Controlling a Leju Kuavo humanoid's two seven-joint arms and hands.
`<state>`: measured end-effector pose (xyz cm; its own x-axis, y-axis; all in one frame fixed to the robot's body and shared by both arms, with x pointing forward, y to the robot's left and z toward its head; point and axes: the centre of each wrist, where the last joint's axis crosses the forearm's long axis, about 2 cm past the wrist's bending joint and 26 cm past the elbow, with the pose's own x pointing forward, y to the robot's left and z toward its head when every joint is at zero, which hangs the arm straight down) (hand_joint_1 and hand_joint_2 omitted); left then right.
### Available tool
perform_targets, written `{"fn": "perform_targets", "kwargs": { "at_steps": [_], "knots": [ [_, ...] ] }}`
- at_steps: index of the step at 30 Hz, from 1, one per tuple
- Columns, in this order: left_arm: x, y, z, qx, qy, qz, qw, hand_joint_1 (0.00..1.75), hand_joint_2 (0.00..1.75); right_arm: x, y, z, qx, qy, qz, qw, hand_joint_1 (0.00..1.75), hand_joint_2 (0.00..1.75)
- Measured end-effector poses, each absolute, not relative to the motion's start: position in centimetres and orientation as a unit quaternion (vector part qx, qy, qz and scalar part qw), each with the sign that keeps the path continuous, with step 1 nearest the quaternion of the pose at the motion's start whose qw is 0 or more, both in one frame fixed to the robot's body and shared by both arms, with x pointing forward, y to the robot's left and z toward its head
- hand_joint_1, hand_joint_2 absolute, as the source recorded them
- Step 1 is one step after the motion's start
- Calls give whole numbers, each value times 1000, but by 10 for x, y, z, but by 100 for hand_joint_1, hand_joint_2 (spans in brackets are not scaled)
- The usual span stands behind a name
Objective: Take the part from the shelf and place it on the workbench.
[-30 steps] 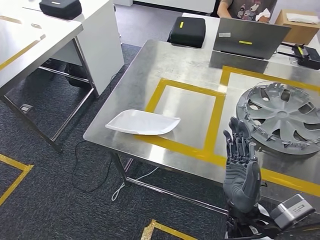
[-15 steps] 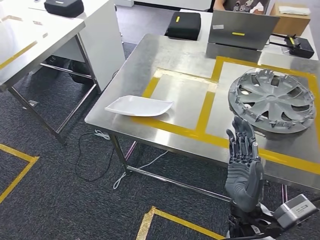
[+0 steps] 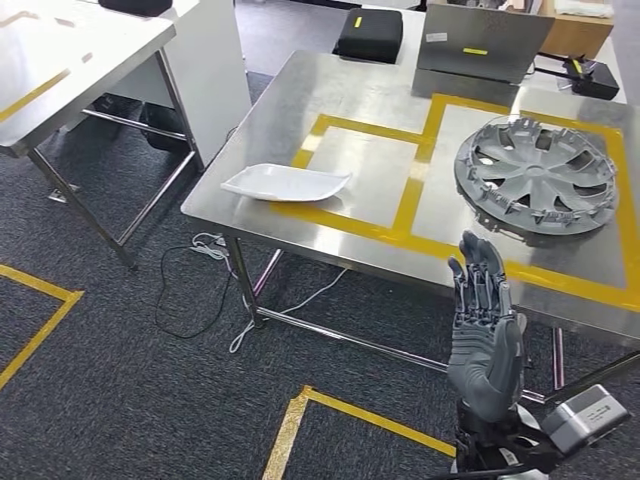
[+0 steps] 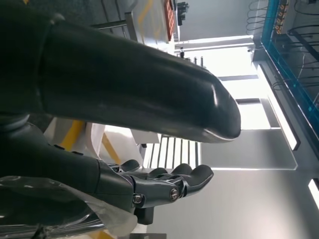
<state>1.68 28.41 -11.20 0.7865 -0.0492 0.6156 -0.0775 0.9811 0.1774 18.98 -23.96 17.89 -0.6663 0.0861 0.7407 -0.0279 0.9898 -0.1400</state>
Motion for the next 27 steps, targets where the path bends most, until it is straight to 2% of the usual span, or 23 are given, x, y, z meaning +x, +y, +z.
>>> {"fn": "perform_targets", "kwargs": {
  "at_steps": [27],
  "knots": [
    [16, 286, -112, 100, -325, 10, 940, 0, 0, 191, -239, 178, -17, -909, 71, 410, 0, 0]
  ]
}}
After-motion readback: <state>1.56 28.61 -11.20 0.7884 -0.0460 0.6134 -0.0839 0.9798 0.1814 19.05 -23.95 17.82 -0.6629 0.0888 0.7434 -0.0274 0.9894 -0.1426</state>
